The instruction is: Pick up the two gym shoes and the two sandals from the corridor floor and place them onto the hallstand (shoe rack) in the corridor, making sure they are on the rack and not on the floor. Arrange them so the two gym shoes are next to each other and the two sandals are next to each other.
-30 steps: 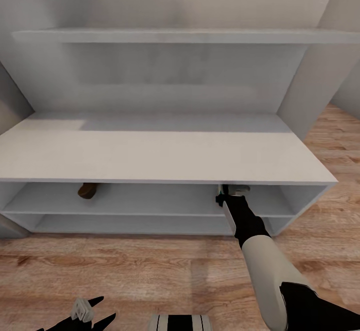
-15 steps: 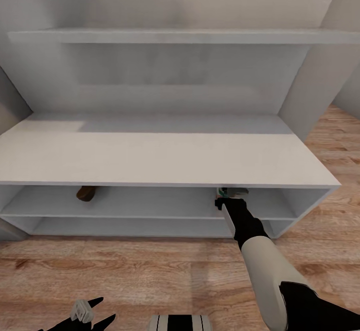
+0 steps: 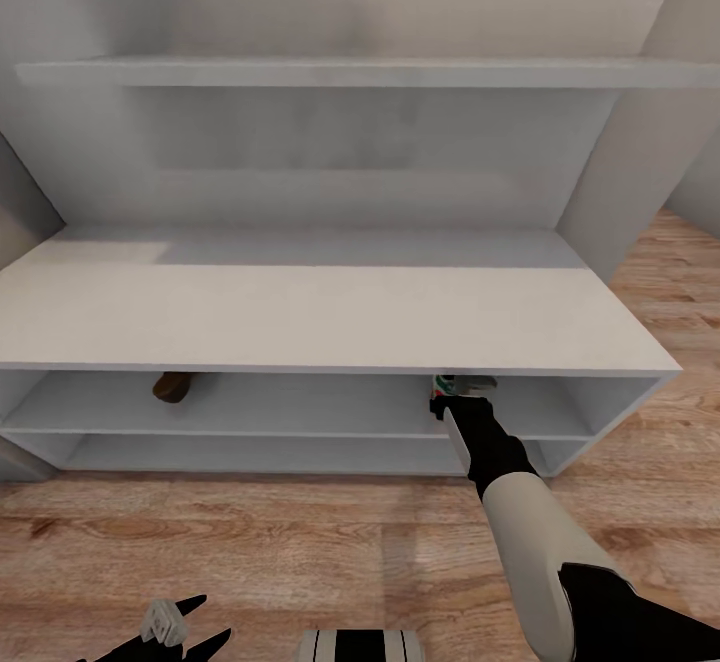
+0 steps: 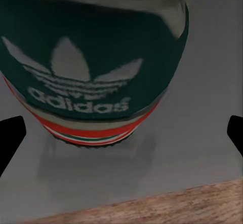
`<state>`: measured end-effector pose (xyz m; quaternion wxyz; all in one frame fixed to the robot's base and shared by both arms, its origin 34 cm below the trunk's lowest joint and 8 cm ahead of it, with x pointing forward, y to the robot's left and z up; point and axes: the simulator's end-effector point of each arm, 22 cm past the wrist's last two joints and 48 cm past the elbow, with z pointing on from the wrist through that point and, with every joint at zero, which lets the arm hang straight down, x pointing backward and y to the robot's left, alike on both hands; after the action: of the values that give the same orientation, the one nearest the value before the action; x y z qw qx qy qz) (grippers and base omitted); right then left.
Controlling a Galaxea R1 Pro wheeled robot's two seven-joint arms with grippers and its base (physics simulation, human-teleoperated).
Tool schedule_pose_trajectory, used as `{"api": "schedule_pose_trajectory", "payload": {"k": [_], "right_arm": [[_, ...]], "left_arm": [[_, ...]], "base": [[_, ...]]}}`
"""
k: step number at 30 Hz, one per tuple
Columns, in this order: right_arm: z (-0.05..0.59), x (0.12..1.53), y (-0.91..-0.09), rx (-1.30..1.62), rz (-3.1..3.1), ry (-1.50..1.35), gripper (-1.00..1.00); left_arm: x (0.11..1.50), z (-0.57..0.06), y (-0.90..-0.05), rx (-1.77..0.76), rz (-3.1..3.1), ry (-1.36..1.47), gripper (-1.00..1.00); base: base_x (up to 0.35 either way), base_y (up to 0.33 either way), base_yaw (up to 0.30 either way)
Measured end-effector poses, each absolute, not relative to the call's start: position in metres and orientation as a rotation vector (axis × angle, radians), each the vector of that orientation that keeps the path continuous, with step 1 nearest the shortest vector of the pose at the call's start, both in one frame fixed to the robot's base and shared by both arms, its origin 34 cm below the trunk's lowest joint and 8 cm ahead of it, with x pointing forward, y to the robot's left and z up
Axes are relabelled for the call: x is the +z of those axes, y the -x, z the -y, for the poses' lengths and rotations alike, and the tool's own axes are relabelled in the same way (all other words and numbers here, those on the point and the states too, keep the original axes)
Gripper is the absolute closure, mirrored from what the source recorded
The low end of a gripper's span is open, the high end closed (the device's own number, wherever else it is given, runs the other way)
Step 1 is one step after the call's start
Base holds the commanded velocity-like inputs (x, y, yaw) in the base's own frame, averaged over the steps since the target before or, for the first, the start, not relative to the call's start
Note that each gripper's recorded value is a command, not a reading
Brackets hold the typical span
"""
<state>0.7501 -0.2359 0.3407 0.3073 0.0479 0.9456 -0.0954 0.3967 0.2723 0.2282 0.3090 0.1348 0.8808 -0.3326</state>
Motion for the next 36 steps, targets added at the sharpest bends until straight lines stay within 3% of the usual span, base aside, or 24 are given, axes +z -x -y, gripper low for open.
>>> {"api": "schedule_pose_trajectory", "payload": {"k": [10,36], "right_arm": [[0.2359,0.3403,-0.7501,-0.252,-2.501,-0.127,-1.00],[0.2357,0.3401,-0.7501,-0.251,-2.502,-0.126,-1.00]], "left_arm": [[0.2278,-0.2724,-0.3965,-0.879,-2.329,-0.355,-1.00],[0.2275,-0.2729,-0.3963,-0.879,-2.331,-0.351,-1.00]], "base": [[-0.110,0.000,0.000],[-0.321,0.000,0.000]]}}
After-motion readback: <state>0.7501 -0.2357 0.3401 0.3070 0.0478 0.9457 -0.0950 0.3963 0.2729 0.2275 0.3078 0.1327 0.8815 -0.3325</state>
